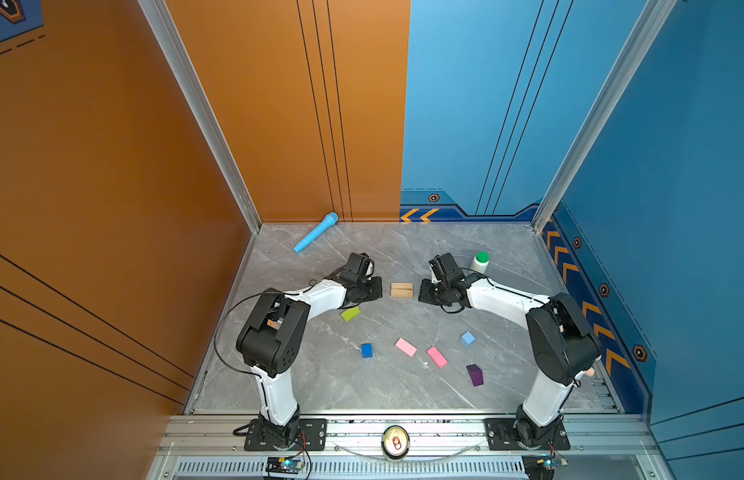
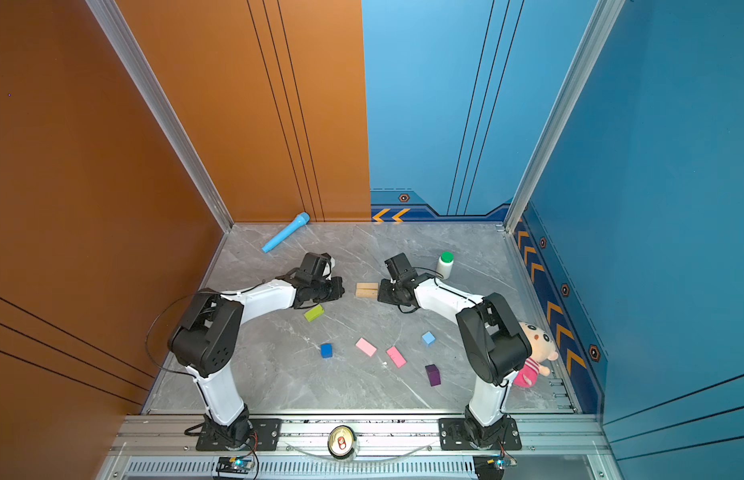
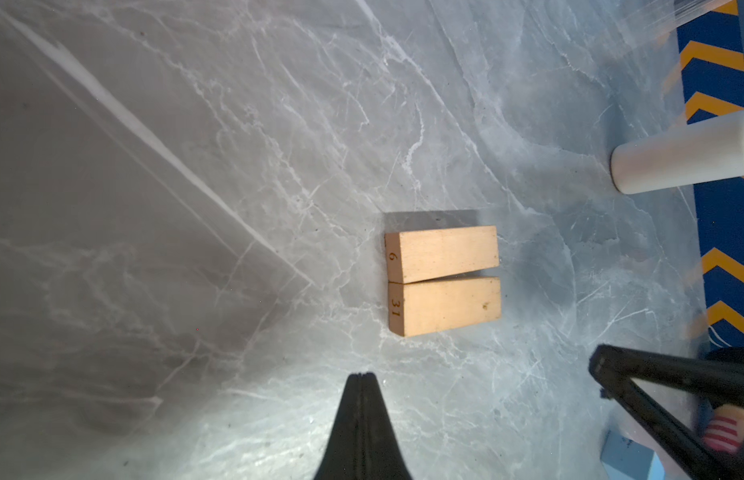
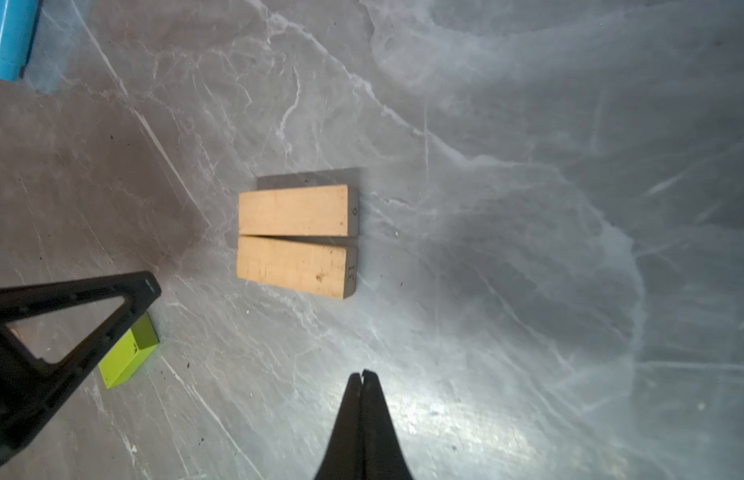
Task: Build the wood block tower
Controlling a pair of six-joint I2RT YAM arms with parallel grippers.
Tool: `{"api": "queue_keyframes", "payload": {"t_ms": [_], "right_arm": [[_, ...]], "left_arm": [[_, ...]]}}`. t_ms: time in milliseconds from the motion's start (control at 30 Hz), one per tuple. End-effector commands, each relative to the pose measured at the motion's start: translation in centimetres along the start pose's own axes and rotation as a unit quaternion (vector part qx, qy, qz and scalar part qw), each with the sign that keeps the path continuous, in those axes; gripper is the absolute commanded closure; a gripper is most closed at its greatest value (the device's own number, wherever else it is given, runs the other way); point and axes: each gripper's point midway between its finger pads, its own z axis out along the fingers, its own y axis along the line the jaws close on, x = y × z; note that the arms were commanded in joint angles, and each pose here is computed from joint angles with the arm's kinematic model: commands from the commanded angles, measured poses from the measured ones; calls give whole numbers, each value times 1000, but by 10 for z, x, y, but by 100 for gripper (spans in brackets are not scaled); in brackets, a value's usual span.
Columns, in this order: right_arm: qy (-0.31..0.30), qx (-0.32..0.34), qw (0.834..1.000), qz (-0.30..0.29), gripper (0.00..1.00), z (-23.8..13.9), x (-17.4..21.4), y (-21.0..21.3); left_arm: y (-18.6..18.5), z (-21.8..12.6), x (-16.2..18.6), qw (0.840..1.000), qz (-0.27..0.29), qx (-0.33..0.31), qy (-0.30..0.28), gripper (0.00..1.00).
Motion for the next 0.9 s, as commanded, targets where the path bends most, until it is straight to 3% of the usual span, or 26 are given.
{"api": "queue_keyframes", "payload": {"t_ms": [0,333,867], "right_arm": [[7,13,1000,2,100,-3,15,-4],[15,-26,999,23,100,25,49,15],[-10,-30,998,63,100,61,48,16]], "left_arm": [[4,-13,-6,1000,3,-7,-16,100],[20,-30,-6,999,-6,-21,-32,100],[30,-42,-7,998,-15,-31,-45,100]]}}
